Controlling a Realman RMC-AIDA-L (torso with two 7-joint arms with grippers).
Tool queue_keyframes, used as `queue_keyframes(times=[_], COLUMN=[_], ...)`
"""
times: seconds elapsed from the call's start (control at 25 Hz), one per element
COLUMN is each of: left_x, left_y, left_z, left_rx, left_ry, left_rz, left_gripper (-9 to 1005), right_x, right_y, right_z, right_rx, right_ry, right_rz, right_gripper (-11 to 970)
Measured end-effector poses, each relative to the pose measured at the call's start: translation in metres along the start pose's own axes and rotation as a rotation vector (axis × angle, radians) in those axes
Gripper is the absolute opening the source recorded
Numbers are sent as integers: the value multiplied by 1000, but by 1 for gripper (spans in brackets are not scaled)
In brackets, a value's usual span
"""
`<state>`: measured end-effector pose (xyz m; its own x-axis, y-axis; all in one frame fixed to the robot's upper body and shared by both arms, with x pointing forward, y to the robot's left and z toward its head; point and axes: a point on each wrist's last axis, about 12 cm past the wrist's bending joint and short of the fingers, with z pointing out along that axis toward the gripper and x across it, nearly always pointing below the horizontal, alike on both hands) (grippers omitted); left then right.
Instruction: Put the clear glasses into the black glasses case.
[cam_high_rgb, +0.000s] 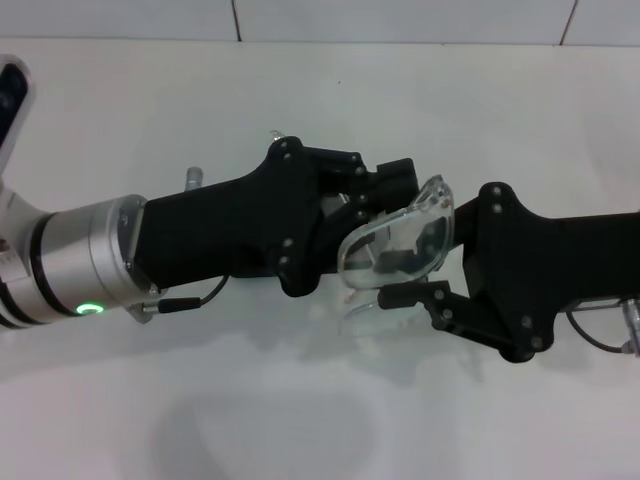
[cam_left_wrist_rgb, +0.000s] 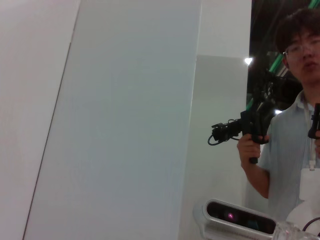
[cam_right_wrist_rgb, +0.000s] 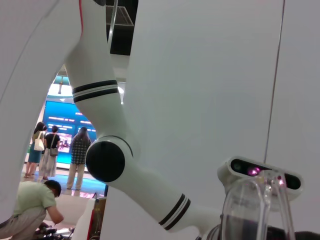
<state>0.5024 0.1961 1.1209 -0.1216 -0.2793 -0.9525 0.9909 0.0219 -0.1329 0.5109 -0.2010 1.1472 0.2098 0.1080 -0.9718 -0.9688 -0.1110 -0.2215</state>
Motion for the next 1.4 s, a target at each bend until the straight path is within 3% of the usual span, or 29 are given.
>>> queue_keyframes(times=[0.44,0.8,1.08,1.24,1.4], left_x=[-1,-16,-20,-14,-8], left_y=[-1,1,0,1,5], left_z=[-2,-37,-69,-68,-53], left_rx=[-11,-195,-361,-363,-297], left_ry=[-21,-153,-220,-213,-163], left_rz=[1,73,93,60,31], left_gripper=[68,68,68,68,68], right_x=[1,-1,-20,-33,-36], right_y=[0,8,19,24,21], right_z=[-2,-6,-17,-23,-18], right_rx=[20,5,-39,-85,-112], right_ry=[-6,-30,-179,-273,-293], right_rz=[5,9,-38,-82,-94], right_gripper=[109,109,109,109,109])
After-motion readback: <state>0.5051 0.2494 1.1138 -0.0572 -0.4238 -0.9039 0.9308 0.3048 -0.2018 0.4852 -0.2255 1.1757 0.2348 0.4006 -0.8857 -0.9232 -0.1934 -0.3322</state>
